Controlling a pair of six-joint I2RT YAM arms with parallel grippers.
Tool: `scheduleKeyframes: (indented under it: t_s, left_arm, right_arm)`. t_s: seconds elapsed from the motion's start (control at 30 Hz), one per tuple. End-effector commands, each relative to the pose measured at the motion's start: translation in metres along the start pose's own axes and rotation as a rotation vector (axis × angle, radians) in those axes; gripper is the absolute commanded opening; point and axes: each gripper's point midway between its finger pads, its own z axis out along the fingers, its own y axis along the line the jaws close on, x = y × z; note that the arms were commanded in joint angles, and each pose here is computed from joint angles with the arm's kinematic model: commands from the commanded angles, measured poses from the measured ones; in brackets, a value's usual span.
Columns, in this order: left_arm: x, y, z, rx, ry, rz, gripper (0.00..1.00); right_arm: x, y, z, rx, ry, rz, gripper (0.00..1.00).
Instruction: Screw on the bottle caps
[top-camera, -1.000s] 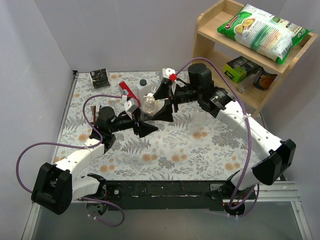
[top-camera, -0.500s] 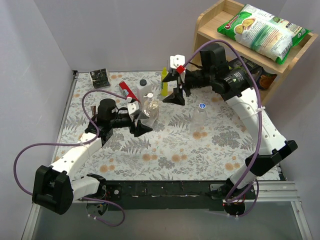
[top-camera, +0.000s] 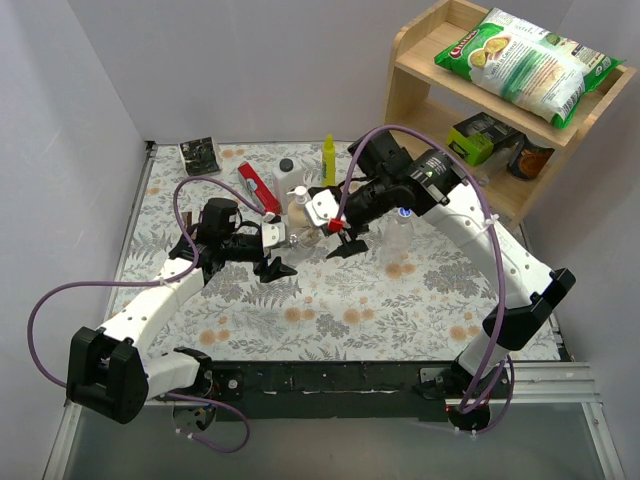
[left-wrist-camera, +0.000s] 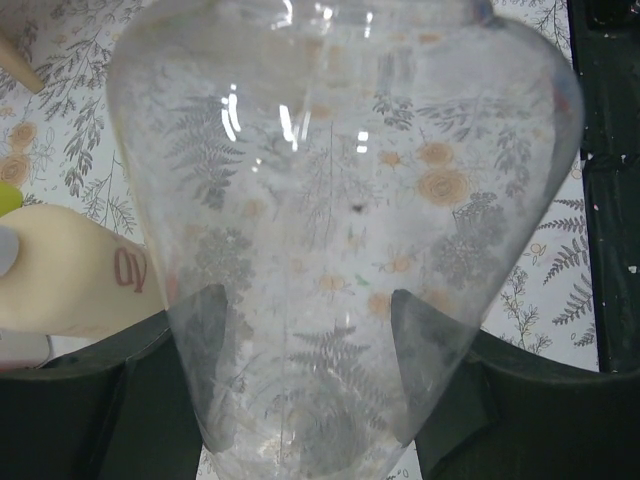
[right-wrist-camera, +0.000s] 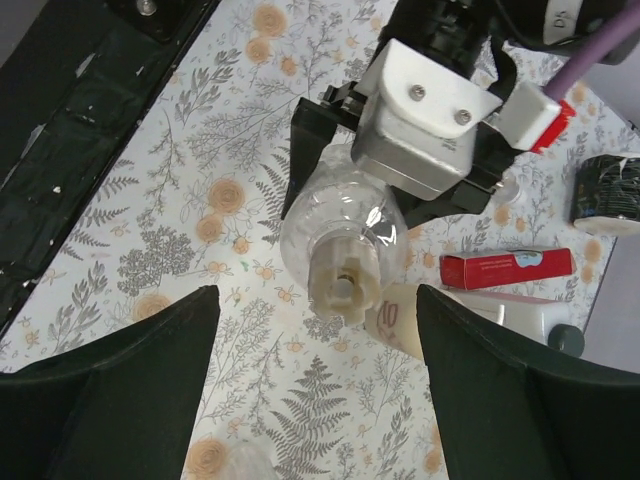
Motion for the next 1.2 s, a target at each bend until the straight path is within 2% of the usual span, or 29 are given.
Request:
scheduleKeyframes:
  t_s: [0.0,0.6,0.87,0.93,0.97,1.0,1.03,1.17]
  left_arm:
    - [-0.02,0.0,-0.003,0.017,-0.036,0.074,0.0]
    - [-0.026,-0.003,-0.003,0.027,-0.041,0.104,0.0]
    - [-0.026,-0.002,-0.002,0.024,-0.044,0.081,0.0]
    - [-0.026,0.003,-0.001,0.002,-0.049,0.089,0.0]
    - [-0.028,0.004,0.0,-0.011,-0.054,0.056,0.0]
    - [-0.033,0.013,0.0,-0.048,-0.073,0.07,0.0]
    - [-0.033,0.022,-0.001,-0.097,-0.066,0.044,0.0]
    - [-0.038,0.057,-0.006,-0.304,-0.082,-0.061,0.0]
  right_arm:
    - [-0.005,0.009,0.002,-0.021,0.004,-0.067,0.84]
    - [0.005,0.006,0.028,-0.056,0.02,-0.034,0.62]
    - [0.017,0.014,0.035,-0.091,0.049,0.007,0.44]
    - [0.022,0.016,0.037,-0.105,0.067,0.036,0.28]
    - [0.024,0.016,0.038,-0.107,0.078,0.062,0.21]
    - [0.031,0.017,0.043,-0.121,0.099,0.131,0.06]
    - [0.03,0.011,0.042,-0.105,0.103,0.171,0.01]
    - [0.033,-0.007,0.048,-0.055,0.091,0.507,0.01]
